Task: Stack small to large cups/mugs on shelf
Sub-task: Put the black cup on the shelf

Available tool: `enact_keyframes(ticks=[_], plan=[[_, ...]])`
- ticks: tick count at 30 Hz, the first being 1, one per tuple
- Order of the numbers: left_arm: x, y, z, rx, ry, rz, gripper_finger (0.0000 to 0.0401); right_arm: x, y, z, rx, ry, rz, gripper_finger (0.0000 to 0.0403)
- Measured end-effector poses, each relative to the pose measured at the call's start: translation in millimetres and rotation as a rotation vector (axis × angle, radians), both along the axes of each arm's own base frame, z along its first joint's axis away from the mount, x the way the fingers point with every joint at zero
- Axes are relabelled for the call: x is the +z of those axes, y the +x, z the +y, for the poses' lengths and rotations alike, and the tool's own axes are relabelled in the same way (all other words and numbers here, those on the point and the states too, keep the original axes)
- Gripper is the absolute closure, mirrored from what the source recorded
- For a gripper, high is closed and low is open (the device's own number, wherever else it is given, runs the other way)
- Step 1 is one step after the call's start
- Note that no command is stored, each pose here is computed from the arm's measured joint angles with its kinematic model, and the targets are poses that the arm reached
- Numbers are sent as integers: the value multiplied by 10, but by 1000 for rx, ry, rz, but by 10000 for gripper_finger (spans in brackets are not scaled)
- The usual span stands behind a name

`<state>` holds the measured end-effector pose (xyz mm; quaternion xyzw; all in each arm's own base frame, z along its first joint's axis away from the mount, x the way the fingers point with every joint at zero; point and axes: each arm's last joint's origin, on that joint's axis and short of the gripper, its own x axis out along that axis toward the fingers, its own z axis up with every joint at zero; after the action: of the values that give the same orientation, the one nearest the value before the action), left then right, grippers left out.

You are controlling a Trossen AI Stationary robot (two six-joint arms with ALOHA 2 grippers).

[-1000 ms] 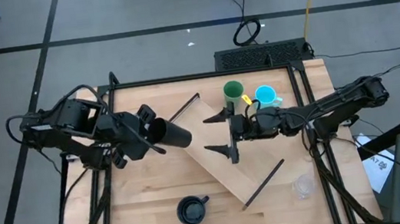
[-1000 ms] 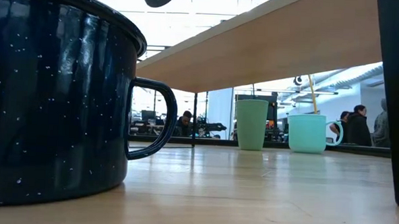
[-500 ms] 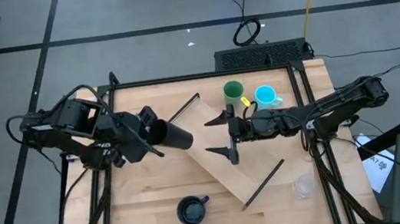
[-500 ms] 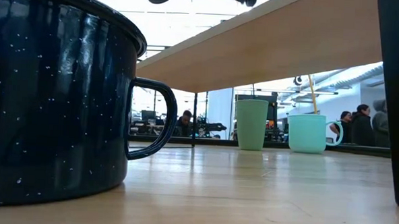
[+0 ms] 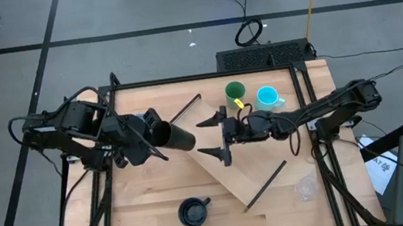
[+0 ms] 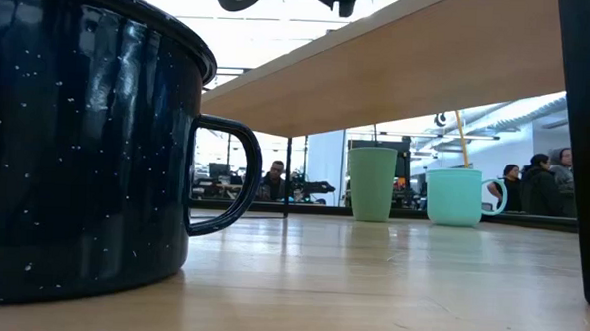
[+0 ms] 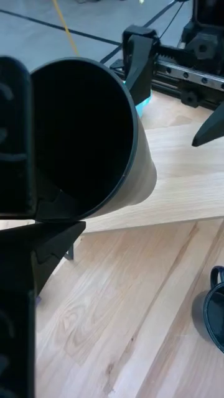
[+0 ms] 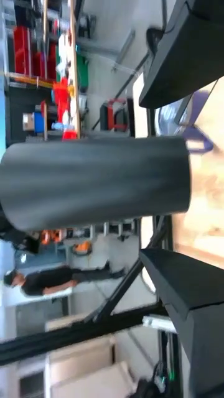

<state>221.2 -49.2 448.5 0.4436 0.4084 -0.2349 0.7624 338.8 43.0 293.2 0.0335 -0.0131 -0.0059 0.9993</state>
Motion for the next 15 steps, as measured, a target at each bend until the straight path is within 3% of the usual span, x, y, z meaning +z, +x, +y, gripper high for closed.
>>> enact_keyframes(ticks=[15], plan=[[38, 49, -13, -58, 21, -65, 400, -53, 49, -85, 71, 51, 10, 27]])
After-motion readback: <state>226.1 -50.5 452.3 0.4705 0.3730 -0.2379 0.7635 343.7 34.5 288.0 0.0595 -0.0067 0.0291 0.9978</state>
